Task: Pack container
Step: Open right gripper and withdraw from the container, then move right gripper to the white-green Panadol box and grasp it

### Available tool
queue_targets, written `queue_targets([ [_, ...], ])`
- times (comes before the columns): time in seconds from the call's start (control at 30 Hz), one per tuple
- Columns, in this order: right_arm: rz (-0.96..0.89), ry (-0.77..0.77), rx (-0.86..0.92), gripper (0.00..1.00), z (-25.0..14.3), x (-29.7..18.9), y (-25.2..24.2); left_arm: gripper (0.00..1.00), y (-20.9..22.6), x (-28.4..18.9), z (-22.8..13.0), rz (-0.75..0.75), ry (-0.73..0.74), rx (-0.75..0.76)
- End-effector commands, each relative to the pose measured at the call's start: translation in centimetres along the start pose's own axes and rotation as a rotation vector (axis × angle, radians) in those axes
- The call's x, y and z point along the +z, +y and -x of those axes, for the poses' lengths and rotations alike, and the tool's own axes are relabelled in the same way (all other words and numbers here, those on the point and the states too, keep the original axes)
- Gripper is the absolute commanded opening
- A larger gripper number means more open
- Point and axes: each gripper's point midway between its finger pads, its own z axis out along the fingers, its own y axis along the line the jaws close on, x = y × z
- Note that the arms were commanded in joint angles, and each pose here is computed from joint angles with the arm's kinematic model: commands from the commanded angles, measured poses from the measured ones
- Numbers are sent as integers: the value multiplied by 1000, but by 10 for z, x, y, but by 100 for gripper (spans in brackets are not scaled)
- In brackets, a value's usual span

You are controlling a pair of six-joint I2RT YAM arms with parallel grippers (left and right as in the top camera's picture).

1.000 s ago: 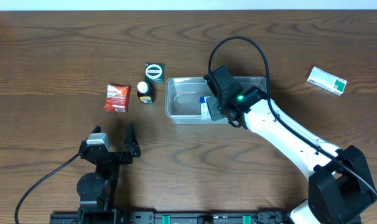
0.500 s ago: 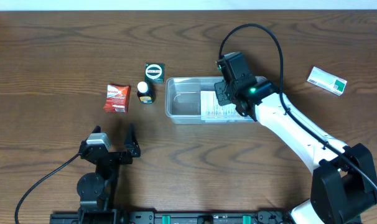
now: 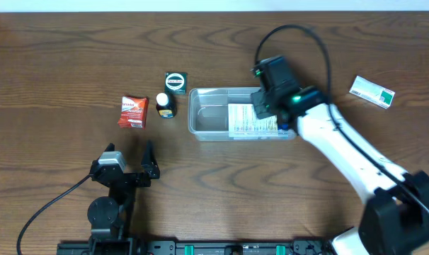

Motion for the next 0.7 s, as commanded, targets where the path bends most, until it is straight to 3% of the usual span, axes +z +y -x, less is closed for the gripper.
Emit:
queue_targets([
  [0.0, -23, -118, 80, 11, 40, -49, -36, 98, 1, 1, -15, -4, 47, 14],
  [0.23, 1, -16, 195, 31, 21, -61, -86, 98, 1, 1, -15, -4, 47, 14],
  [0.33, -27, 27, 264, 56, 9, -61, -105, 98, 1, 1, -15, -4, 47, 14],
  [0.43, -48, 44, 361, 73, 1, -63, -131, 98, 1, 1, -15, -4, 47, 14],
  [0.67, -82, 20, 553, 82, -11, -68, -195, 98, 1, 1, -15, -4, 47, 14],
])
